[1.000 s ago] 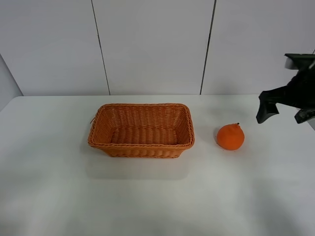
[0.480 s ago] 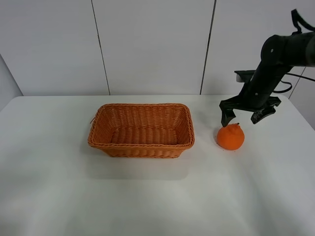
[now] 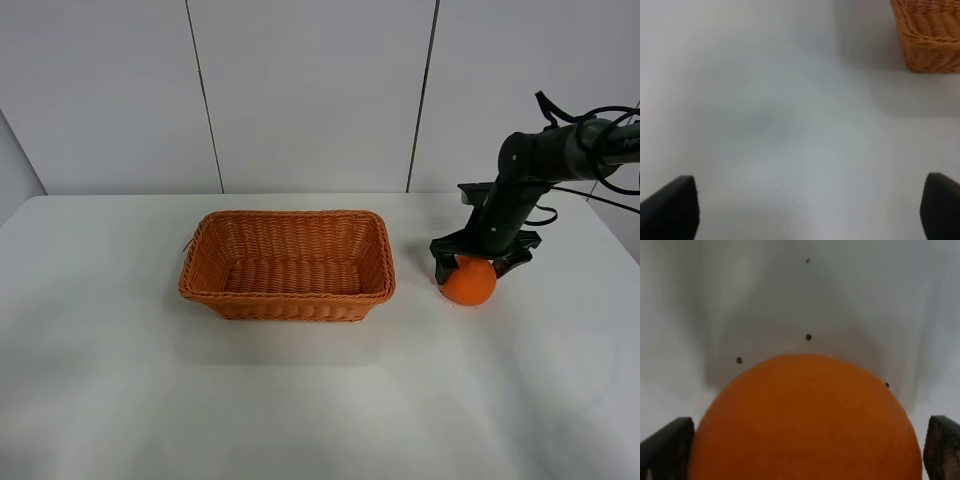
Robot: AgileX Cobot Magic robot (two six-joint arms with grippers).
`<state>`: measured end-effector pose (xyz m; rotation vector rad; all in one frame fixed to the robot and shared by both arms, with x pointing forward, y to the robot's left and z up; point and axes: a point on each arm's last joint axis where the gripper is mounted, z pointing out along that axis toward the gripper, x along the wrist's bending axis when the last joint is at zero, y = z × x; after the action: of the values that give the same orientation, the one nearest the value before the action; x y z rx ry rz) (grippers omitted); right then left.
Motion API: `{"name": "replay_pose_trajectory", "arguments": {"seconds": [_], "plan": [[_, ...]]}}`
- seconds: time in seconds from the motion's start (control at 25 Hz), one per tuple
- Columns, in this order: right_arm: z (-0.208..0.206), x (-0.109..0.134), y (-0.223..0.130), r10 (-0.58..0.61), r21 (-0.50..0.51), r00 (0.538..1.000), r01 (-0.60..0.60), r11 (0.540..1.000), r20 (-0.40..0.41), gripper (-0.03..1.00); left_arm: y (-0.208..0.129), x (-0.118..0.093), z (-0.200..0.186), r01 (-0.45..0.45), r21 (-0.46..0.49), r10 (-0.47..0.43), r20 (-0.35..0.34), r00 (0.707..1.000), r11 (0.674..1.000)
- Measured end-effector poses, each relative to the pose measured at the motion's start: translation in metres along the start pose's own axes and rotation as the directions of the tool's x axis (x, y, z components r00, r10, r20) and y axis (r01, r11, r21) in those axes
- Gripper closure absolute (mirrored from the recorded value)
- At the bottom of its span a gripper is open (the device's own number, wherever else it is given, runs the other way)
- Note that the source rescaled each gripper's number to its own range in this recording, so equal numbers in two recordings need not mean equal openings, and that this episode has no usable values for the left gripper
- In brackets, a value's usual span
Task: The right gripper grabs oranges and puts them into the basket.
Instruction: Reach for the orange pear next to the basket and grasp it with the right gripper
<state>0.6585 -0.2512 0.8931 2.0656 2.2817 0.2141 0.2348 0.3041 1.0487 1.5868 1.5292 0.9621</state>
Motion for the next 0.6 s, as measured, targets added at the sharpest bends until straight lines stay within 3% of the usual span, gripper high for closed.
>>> {"name": "replay_pose_trajectory", "arguments": {"seconds": [0.12, 0.2, 0.24, 0.4, 0.44, 0.6], "plan": [[0.007, 0.0, -0.001, 0.004, 0.016, 1.0, -0.004, 1.0, -0.003, -0.03, 0.0, 0.0, 0.0, 0.0, 0.0, 0.0, 0.0, 1.0, 1.0], [0.008, 0.0, -0.001, 0.008, 0.019, 1.0, -0.008, 1.0, -0.008, 0.07, 0.0, 0.0, 0.0, 0.0, 0.0, 0.0, 0.0, 1.0, 1.0], [0.008, 0.001, -0.001, 0.009, 0.019, 1.0, -0.009, 1.0, -0.009, 0.2, 0.0, 0.0, 0.0, 0.0, 0.0, 0.0, 0.0, 1.0, 1.0], [0.002, 0.001, 0.0, 0.008, 0.01, 1.0, -0.008, 1.0, -0.01, 0.91, 0.0, 0.0, 0.0, 0.0, 0.0, 0.0, 0.0, 1.0, 1.0], [-0.004, 0.002, 0.001, 0.007, 0.005, 1.0, -0.007, 1.0, -0.011, 0.97, 0.0, 0.0, 0.0, 0.0, 0.0, 0.0, 0.0, 1.0, 1.0], [-0.03, 0.003, 0.006, -0.003, -0.01, 1.0, 0.003, 1.0, -0.012, 0.97, 0.0, 0.0, 0.0, 0.0, 0.0, 0.0, 0.0, 1.0, 1.0]]}}
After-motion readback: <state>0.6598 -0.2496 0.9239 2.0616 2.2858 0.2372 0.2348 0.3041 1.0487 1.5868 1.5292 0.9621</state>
